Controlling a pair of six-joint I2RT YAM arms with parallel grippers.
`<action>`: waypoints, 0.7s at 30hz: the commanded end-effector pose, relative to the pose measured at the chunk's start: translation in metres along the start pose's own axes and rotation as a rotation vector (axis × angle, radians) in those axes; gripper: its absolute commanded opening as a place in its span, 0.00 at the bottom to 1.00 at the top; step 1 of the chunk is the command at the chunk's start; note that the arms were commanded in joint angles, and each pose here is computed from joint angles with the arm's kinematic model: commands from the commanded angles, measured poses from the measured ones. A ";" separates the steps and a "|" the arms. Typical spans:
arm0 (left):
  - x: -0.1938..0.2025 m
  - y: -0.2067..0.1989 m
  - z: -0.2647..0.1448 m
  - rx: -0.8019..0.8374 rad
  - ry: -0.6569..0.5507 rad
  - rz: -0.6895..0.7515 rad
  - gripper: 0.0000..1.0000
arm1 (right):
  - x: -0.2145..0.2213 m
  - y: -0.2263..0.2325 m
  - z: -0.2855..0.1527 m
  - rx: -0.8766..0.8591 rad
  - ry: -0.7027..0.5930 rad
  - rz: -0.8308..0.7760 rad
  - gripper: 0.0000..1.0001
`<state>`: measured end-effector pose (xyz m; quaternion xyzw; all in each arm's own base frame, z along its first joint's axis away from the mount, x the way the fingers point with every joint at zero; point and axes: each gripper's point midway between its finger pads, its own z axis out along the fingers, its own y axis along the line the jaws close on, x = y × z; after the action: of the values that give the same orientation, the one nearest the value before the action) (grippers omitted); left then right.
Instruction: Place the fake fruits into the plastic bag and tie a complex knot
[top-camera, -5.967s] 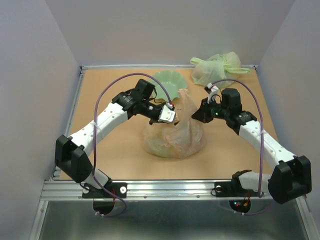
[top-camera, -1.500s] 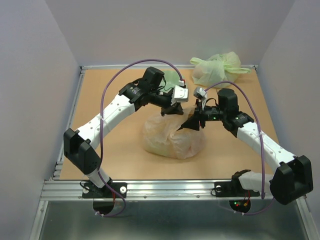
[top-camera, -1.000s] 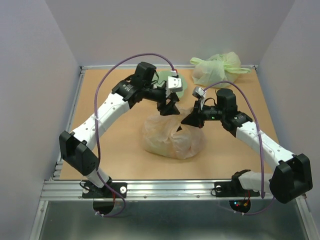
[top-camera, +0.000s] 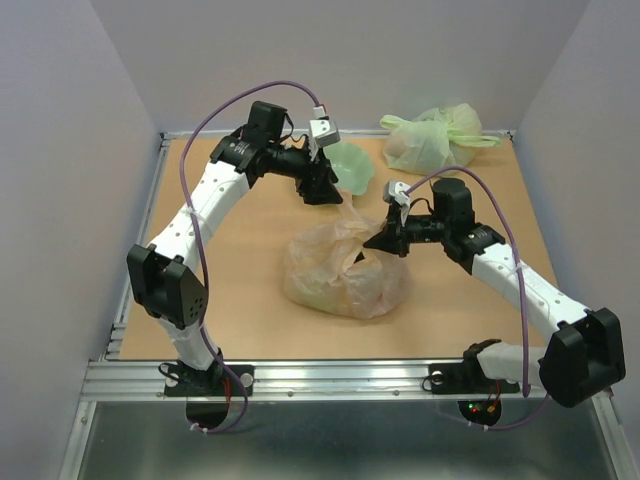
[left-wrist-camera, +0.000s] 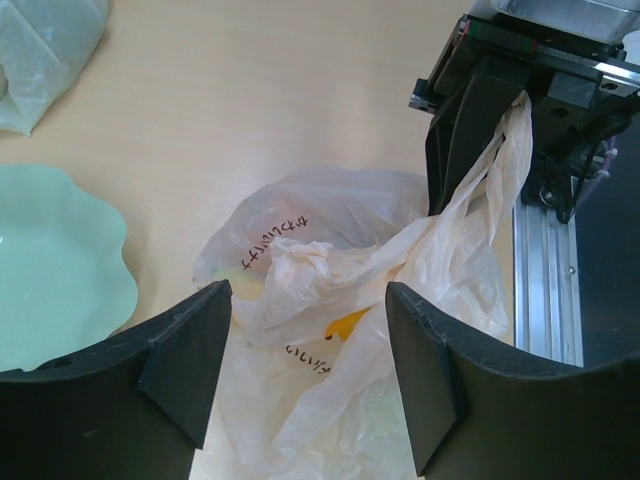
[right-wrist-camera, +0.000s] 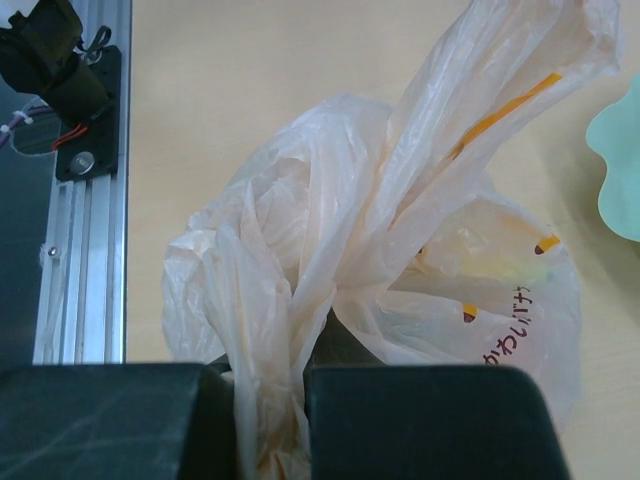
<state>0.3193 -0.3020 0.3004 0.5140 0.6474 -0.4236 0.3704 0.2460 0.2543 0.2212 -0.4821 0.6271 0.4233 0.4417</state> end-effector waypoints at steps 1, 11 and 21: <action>-0.019 -0.019 -0.008 0.072 -0.041 0.062 0.65 | -0.031 0.002 -0.004 -0.001 -0.047 -0.110 0.00; -0.025 -0.032 -0.010 0.142 -0.067 0.114 0.14 | -0.025 -0.002 -0.002 0.023 -0.033 -0.074 0.00; -0.032 -0.064 -0.031 -0.005 -0.102 0.105 0.00 | -0.014 -0.026 -0.002 0.238 -0.023 0.386 0.00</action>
<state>0.2907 -0.2974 0.3077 0.5312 0.6252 -0.4380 0.3677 0.2590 0.2489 0.2148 -0.3911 0.7040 0.4178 0.4204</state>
